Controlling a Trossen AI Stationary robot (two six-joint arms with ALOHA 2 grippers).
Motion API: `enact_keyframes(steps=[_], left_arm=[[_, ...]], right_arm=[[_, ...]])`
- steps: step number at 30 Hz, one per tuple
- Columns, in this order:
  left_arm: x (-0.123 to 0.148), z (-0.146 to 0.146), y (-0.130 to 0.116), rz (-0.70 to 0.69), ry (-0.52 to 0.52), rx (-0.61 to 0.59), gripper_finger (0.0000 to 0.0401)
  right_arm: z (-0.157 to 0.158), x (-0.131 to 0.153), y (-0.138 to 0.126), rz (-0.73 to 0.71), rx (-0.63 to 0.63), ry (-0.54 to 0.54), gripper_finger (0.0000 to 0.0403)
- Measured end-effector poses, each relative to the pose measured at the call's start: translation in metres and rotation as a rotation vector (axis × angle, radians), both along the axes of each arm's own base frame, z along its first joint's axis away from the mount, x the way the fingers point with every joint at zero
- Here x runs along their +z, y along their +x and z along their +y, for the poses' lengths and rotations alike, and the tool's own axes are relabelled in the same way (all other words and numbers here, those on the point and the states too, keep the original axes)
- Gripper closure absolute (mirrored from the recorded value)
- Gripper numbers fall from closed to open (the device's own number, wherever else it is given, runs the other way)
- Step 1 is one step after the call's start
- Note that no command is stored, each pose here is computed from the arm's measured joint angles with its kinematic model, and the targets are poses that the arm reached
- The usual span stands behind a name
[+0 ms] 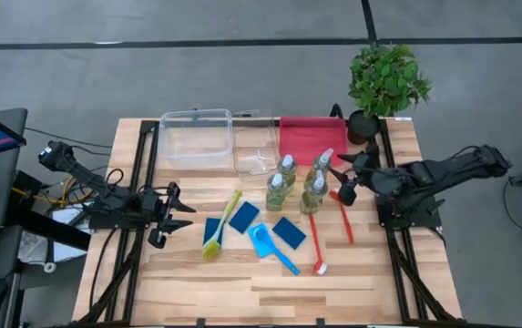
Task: Pick & Place Kitchen Sink Supplies
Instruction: Put the soap dispenser into the red bin
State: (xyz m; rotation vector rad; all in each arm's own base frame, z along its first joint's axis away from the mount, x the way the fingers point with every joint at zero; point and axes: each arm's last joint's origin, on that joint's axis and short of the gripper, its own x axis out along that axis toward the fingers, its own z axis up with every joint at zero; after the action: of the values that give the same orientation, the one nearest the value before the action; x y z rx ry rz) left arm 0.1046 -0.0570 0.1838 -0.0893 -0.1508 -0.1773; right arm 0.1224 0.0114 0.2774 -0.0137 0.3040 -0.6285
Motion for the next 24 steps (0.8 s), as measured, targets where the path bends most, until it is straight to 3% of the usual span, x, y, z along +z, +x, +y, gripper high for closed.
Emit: enact_keyframes(steps=[13, 24], left_arm=[[0.000, 0.000, 0.000, 0.000, 0.000, 0.000, 0.0243], [0.000, 0.000, 0.000, -0.001, -0.001, 0.000, 0.0243]], right_arm=[[-0.022, -0.011, 0.010, -0.003, -0.009, -0.013, 0.0173], [-0.034, -0.010, 0.025, -0.027, 0.055, 0.011, 0.0173]])
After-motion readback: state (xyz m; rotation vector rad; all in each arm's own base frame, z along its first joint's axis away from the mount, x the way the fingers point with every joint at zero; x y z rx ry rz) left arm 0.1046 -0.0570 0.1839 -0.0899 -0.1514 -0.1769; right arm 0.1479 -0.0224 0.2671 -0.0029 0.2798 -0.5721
